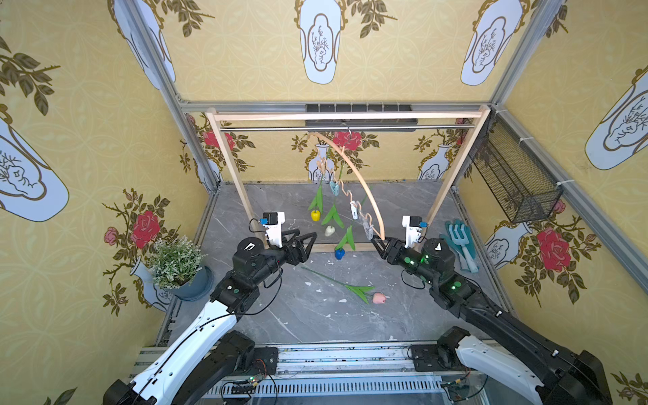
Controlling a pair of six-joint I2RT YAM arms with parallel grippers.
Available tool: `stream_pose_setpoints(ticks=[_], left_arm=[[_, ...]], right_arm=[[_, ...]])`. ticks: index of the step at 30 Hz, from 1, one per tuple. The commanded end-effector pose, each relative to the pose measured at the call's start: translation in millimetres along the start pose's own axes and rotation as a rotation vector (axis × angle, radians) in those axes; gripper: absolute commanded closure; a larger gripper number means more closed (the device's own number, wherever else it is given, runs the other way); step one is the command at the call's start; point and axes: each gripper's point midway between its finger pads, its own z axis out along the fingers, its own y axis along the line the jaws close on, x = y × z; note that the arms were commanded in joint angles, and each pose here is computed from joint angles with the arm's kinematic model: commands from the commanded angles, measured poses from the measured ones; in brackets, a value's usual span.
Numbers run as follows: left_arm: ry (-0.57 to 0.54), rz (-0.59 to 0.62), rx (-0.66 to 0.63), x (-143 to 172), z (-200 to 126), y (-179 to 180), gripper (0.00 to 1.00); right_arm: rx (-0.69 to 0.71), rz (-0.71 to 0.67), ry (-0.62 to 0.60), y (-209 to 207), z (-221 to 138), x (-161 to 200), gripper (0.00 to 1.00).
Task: Dry the flowers on a clothes hanger
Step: Clamp the flower onto the hanger, then pick up the flower at the center of the board.
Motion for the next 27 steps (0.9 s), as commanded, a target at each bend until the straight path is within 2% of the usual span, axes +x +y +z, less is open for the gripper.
stream_pose_setpoints(ticks=[1,3,7,11,17,20,27], left_arm=[[0.044,-0.062,-0.148,9.5,-8.6,24.5,0.21],[0.067,-0.067,-0.177,12.5,-16.3,26.1,0.23],[0.096,-0.136,-0.317,24.9,-35.1,47.9,0.22],[0.183,-0.187,-0.465,40.4,-52.4,65.3,0.25],[0.231,-0.220,-0.604,52.0,-84.3,75.4,0.26],[0.246,-0.237,-0.655,56.2,-101.7,78.6,0.27],[0.221,-0.254,-0.683,51.3,-120.3,78.1,0.28]], right_arm=[[0.198,-0.045,-0.034,-36.1,-9.9,-4.3,0.29],[0.244,-0.082,-0.051,-40.3,-13.3,-11.3,0.27],[0.320,-0.120,-0.099,-48.0,-15.6,-28.4,0.22],[0.317,-0.101,-0.119,-54.6,-5.0,-30.1,0.17],[0.248,-0.019,-0.004,-58.4,36.3,-11.1,0.18],[0.224,0.029,0.045,-65.7,54.2,-2.7,0.22],[0.163,0.039,0.119,-70.9,84.1,14.0,0.28]])
